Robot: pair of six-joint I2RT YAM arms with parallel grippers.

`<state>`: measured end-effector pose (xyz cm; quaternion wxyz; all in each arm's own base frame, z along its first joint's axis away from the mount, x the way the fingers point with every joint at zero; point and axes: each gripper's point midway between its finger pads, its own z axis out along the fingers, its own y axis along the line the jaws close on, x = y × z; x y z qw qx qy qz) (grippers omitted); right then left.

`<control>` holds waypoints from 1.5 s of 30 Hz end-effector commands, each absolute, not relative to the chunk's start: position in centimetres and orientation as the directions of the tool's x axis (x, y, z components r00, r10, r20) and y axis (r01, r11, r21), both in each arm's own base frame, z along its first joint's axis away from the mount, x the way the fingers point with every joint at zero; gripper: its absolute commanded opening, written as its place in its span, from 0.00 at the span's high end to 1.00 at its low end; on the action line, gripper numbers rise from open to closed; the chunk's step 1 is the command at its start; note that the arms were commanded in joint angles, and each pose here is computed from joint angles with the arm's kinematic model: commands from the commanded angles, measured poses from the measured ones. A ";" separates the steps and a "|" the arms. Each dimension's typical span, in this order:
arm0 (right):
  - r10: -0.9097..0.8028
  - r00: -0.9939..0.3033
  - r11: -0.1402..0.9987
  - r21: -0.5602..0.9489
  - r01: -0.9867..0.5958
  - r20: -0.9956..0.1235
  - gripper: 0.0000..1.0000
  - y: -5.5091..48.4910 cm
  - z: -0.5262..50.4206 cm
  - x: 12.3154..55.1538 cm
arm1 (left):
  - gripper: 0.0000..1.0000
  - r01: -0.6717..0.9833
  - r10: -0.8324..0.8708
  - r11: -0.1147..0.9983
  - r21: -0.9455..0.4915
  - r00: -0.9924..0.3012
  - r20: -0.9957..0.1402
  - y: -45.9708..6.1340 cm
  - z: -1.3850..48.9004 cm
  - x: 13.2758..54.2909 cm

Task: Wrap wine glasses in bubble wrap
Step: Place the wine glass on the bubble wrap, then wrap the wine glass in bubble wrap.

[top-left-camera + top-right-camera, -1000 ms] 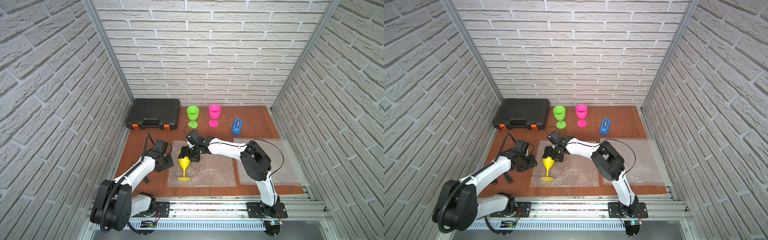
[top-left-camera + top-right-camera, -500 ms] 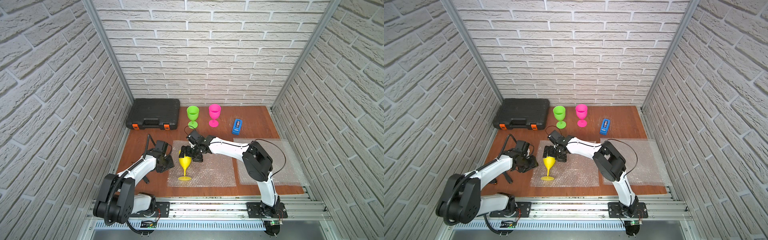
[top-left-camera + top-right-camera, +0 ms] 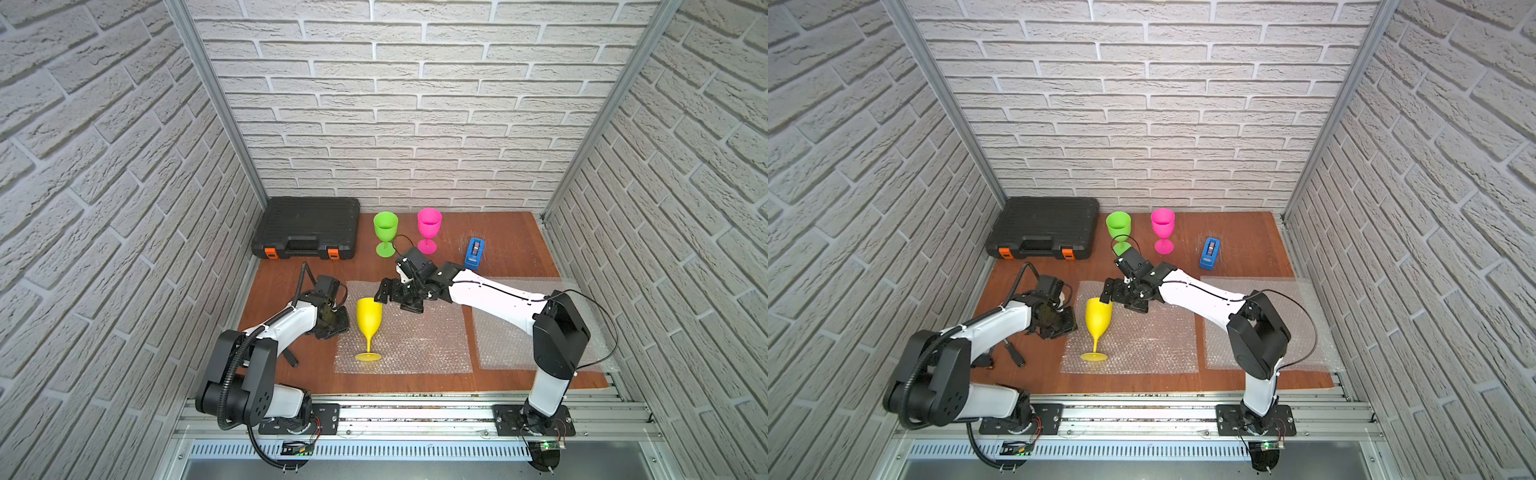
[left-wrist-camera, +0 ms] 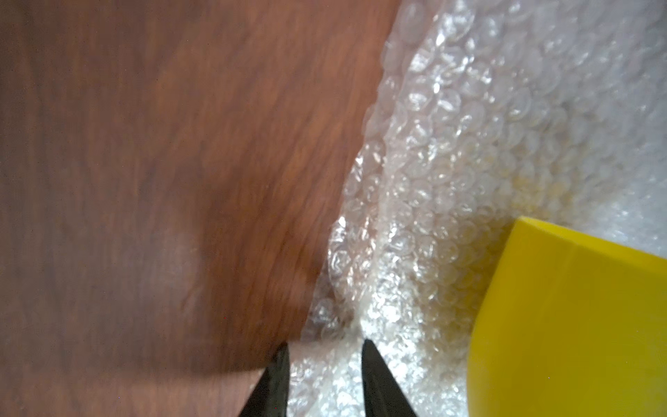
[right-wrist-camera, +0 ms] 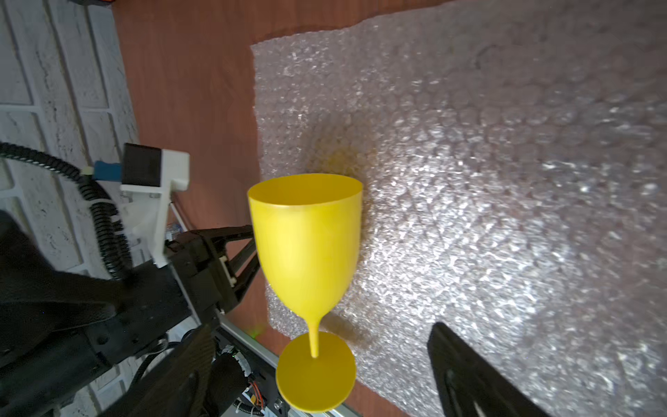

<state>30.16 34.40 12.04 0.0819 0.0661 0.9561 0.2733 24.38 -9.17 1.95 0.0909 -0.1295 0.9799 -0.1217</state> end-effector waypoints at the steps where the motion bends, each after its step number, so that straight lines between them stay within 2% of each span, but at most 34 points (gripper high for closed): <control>1: 0.163 -0.979 0.865 0.495 0.081 -0.124 0.11 32.6 10.9 29.6 | 0.70 -0.212 -0.251 0.945 -0.251 -0.959 -0.132 -9.2 1.5 24.0; 5: 0.155 -0.982 0.868 0.489 0.085 -0.105 0.15 32.3 9.4 29.1 | 0.74 -0.203 -0.237 0.949 -0.241 -0.964 -0.121 -9.2 1.2 23.9; 9: 0.149 -0.985 0.862 0.500 0.088 -0.082 0.19 32.5 8.3 28.7 | 0.69 -0.199 -0.224 0.962 -0.187 -0.966 -0.128 -8.4 1.2 23.9; 13: 0.139 -0.988 0.862 0.500 0.085 -0.072 0.21 32.7 7.8 28.6 | 0.57 -0.178 -0.193 0.978 -0.111 -0.971 -0.143 -7.9 1.6 23.9; 20: 0.126 -0.990 0.867 0.493 0.078 -0.065 0.22 32.6 7.2 28.5 | 0.55 -0.142 -0.147 0.989 -0.042 -0.978 -0.151 -7.8 2.0 24.2; 28: 0.115 -0.991 0.871 0.487 0.070 -0.063 0.23 32.6 6.9 28.3 | 0.70 -0.133 -0.142 0.987 -0.091 -0.984 -0.104 -9.0 0.5 24.2; 35: 0.109 -0.993 0.884 0.461 0.072 -0.054 0.27 31.9 5.9 27.9 | 0.88 -0.120 -0.143 0.982 -0.146 -0.976 -0.162 -9.7 2.2 24.9; 45: 0.100 -0.994 0.891 0.450 0.067 -0.049 0.32 31.7 5.4 27.7 | 1.00 -0.085 -0.147 0.961 -0.262 -0.963 -0.228 -11.2 4.8 25.0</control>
